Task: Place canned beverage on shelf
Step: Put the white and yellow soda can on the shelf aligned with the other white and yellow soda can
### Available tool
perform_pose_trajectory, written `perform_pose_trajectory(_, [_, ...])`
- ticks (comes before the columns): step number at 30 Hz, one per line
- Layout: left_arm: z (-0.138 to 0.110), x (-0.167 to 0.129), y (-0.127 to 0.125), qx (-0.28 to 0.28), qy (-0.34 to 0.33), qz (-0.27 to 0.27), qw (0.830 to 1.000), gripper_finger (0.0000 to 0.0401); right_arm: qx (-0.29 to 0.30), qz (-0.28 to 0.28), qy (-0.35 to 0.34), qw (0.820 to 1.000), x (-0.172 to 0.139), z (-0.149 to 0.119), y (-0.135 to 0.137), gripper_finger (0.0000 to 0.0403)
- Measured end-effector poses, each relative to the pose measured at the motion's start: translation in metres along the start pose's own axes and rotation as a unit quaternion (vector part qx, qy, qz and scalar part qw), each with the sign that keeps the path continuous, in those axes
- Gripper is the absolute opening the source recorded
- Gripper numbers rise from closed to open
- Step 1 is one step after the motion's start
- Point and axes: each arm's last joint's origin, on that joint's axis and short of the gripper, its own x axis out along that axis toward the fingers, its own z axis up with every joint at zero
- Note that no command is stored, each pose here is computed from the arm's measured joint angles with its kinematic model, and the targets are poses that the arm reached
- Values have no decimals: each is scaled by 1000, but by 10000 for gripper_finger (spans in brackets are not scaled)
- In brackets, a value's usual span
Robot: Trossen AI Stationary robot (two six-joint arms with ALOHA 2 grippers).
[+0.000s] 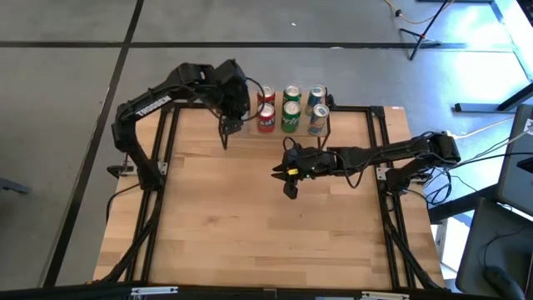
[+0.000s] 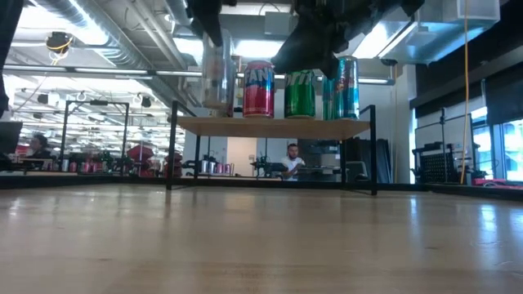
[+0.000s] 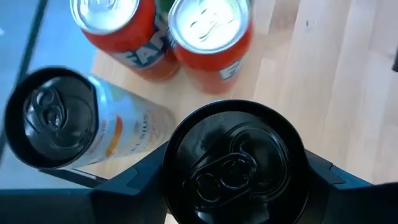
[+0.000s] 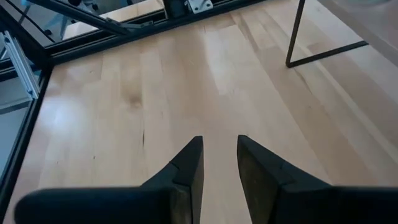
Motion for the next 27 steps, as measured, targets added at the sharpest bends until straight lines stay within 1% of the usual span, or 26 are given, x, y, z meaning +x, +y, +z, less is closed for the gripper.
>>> perform_pose_trajectory(4, [1, 9, 12, -4, 3, -15, 1000, 220, 13, 0, 0, 1000, 0, 0, 0, 88])
perform_pose_trajectory(7, [1, 16, 20, 1, 12, -14, 1000, 220, 19, 1, 0, 1000, 0, 0, 0, 88])
perform_pose_trajectory(14, [1, 27, 32, 3, 20, -25, 999, 224, 38, -2, 8, 999, 0, -2, 0, 88])
perform_pose_trajectory(19, [2, 27, 34, 8, 17, -21, 1000, 247, 40, -2, 8, 999, 0, -2, 0, 88])
perform_pose_trajectory(27, [4, 28, 35, 14, 9, -15, 1000, 300, 40, -2, 8, 999, 0, -2, 0, 88])
